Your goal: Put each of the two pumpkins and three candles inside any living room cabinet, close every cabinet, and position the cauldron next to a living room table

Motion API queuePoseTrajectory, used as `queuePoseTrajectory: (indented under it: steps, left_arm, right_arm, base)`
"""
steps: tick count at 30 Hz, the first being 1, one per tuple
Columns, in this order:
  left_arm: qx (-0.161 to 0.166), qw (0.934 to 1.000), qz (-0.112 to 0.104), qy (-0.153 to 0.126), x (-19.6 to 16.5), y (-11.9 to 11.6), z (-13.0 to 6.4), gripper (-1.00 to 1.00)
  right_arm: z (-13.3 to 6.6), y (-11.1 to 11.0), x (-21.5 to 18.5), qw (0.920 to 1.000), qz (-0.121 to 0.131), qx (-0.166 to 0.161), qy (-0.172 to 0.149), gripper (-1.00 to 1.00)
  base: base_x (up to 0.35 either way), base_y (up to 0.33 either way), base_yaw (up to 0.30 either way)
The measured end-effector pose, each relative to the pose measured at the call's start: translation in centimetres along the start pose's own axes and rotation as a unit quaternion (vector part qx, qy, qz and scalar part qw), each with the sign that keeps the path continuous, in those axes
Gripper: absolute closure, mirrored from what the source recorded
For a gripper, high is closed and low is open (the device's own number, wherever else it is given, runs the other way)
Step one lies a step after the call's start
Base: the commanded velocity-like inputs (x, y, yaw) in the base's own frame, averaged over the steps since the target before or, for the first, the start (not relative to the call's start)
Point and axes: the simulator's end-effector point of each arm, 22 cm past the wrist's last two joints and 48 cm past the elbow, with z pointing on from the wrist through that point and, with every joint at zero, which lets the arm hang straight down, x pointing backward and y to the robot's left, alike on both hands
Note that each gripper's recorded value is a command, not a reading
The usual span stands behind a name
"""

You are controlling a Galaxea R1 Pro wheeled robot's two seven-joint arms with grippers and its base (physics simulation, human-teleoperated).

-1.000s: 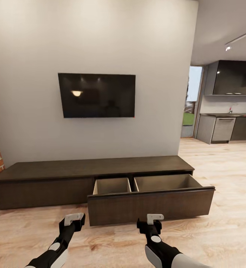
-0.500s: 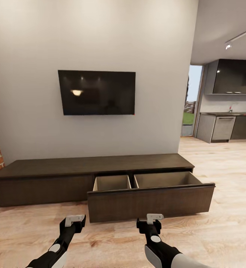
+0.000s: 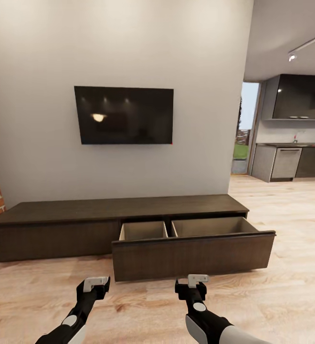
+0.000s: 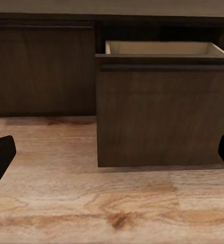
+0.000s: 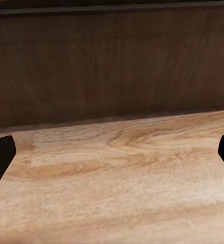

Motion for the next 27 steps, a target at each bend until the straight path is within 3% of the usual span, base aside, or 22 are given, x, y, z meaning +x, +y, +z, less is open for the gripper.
queuePoseTrajectory:
  steps: [10,16,27]
  left_arm:
    - [0.004,1.0000,0.002,-0.005,2.6,-0.2,-0.4,-1.00]
    - [0.011,0.9999,0.009,-0.004,4.2,-0.6,-0.5,-1.00]
    - [0.016,0.9996,0.014,0.019,6.8,-0.9,-0.3,-1.00]
  right_arm:
    - [0.5,0.0,2.2,1.0000,-0.003,-0.001,-0.003,-1.00]
    - [0.5,-0.2,3.3,0.9996,0.001,-0.002,-0.027,-1.00]
    - [1.1,-0.3,5.5,0.9998,0.002,-0.004,-0.020,-1.00]
  base:
    - [0.000,0.000,0.000]
    - [0.000,0.000,0.000]
    - [0.000,0.000,0.000]
